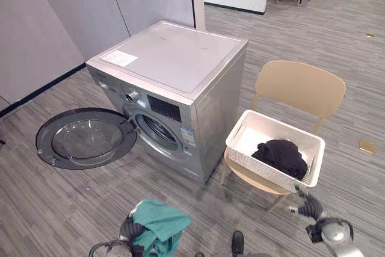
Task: Grab the laundry basket,head to the washer,open it,put in the laundry and shut it.
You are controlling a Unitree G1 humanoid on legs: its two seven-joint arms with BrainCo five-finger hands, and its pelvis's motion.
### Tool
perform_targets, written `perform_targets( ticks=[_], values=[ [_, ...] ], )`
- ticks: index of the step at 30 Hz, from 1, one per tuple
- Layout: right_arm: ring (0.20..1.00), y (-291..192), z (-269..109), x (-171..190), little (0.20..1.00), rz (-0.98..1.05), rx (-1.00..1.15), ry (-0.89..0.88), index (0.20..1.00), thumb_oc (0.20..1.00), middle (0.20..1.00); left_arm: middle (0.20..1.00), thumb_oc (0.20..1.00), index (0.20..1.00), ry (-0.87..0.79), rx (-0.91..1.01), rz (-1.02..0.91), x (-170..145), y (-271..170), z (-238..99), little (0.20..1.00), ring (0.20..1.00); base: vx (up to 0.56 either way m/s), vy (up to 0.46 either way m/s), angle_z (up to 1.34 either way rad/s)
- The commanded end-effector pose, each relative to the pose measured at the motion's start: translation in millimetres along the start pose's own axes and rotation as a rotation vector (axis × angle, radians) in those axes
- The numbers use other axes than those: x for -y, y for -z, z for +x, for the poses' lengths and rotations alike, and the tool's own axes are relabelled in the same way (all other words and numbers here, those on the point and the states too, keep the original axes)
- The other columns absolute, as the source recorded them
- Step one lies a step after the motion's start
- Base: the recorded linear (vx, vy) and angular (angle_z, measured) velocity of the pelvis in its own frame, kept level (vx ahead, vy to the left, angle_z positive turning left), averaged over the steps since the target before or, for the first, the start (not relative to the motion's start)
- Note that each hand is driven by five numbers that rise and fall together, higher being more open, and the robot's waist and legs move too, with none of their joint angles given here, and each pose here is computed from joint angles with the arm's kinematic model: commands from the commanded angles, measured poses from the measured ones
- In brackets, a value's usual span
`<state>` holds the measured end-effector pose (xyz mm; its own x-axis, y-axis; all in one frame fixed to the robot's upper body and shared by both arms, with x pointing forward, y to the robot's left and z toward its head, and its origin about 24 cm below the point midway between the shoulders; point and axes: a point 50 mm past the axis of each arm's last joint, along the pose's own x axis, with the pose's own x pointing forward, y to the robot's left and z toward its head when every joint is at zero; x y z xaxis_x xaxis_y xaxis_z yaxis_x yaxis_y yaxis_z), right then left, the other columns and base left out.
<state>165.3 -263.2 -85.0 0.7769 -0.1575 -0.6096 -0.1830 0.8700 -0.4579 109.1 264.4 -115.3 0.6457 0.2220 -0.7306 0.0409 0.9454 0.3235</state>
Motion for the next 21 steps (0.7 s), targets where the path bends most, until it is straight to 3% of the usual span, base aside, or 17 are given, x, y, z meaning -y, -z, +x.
perform_targets(
  ticks=[1, 9, 14, 21],
  values=[
    [1.0, -37.4, 9.8, 8.2, 1.0, -0.017, 0.156, 0.035, 1.0, 1.0, 1.0, 0.2, 0.2, 0.2, -0.089, 0.114, -0.036, -25.5, -31.3, 9.5, 0.2, 0.2, -0.11, -0.031, 0.17],
    [1.0, -25.7, 13.1, 5.8, 1.0, 0.062, 0.087, 0.107, 1.0, 1.0, 1.0, 0.2, 0.2, 0.2, -0.157, 0.217, -0.073, -30.0, -66.9, 19.2, 0.2, 0.2, -0.13, -0.019, 0.82],
    [1.0, -21.5, 14.1, 0.7, 1.0, 0.077, 0.054, 0.112, 1.0, 1.0, 1.0, 0.2, 0.2, 0.2, -0.137, 0.278, -0.065, -25.6, -84.5, 20.6, 0.2, 0.2, 0.08, 0.156, 1.43],
    [1.0, -28.8, 18.4, -22.4, 1.0, 0.098, 0.055, 0.043, 1.0, 1.0, 1.0, 0.2, 0.2, 0.2, -0.119, 0.283, 0.008, -23.3, -91.7, 23.3, 0.2, 0.2, 0.21, 0.238, 0.7]
  ],
)
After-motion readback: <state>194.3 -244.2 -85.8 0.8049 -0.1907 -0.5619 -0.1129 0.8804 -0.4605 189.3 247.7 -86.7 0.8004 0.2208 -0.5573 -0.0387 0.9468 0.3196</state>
